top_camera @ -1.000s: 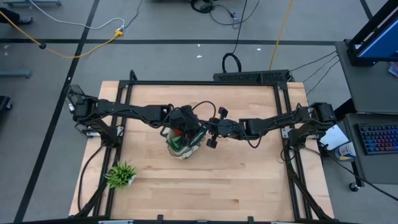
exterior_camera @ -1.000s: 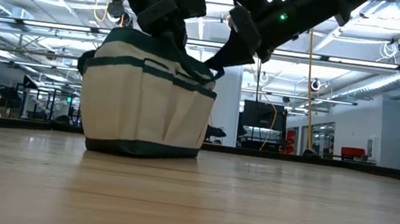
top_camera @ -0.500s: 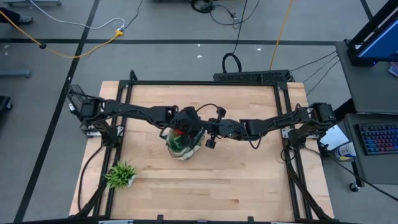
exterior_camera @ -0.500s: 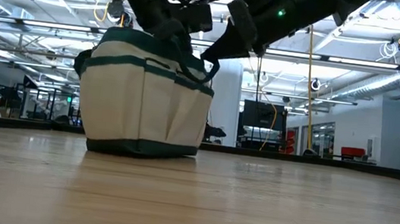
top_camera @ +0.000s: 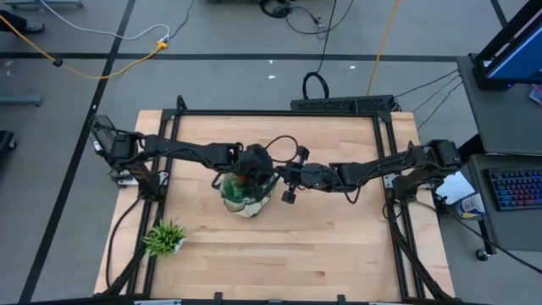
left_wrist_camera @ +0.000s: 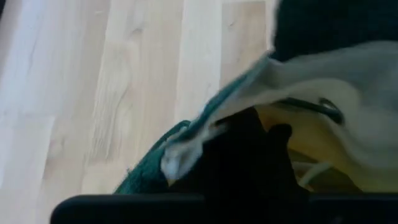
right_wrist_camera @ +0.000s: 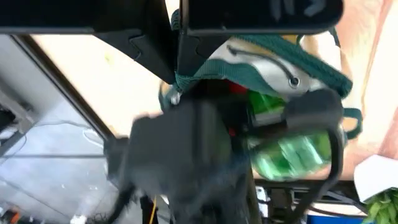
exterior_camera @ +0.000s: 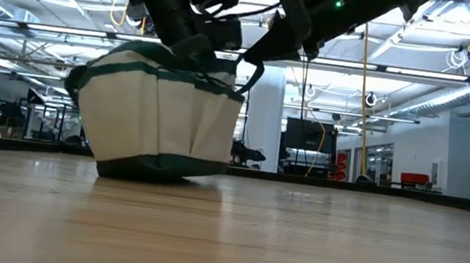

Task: Pick & Place Garden tools in Gardening bag
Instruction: Put the red gloves into the gardening bag, then return to Home Position

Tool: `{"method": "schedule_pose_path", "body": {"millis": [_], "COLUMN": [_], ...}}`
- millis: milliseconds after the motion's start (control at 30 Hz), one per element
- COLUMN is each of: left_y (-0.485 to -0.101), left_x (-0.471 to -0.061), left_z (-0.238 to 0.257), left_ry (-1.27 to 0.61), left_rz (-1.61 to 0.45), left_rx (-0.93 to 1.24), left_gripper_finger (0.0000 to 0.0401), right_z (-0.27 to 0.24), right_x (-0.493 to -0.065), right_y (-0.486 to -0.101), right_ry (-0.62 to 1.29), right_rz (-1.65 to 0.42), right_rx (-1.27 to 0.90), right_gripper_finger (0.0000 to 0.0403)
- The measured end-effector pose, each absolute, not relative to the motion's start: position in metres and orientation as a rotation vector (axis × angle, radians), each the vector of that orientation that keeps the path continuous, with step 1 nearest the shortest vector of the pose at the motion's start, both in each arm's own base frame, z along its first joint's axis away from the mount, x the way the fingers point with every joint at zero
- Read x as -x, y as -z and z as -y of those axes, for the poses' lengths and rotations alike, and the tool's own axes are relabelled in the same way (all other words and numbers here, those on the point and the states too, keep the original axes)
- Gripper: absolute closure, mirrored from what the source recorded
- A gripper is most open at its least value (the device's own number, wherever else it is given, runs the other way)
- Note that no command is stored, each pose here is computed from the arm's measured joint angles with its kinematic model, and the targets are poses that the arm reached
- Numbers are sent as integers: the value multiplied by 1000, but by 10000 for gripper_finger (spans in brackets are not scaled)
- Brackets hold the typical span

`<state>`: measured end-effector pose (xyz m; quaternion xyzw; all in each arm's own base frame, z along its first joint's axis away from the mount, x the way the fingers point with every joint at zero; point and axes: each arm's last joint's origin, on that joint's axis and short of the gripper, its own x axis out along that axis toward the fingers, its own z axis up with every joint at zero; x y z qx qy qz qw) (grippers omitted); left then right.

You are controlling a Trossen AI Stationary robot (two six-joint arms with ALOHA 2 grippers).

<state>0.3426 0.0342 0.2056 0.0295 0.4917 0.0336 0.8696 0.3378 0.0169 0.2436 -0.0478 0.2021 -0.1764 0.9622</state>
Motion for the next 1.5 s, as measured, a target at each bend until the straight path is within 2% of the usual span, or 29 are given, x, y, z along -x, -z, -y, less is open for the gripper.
{"method": "schedule_pose_path", "body": {"millis": [233,600,767,967,1133,1333,1500], "left_y": [-238,-266,-276,-293,-310,-333,-352], "left_x": [-329,-315,-307,-287,-263,-230,-205], "left_z": [-32,-31,-31,-29,-27,-28,-24], "left_ry": [-81,-97,-102,-128,-163,-311,-329], "left_rz": [-931,-849,-836,-836,-835,-787,-705], "left_rx": [-68,-76,-69,-11,23,-2,-18], "left_gripper_finger": [373,304,287,286,286,286,292], "right_z": [-17,-16,-16,-17,-22,-35,-42], "right_x": [-336,-334,-333,-332,-330,-318,-309], "right_y": [-241,-236,-233,-232,-231,-250,-265], "right_ry": [363,358,367,380,367,321,293], "right_rz": [-421,-471,-494,-499,-511,-465,-423], "right_rx": [88,116,86,19,10,12,6], "right_gripper_finger": [399,396,358,288,246,226,228]}}
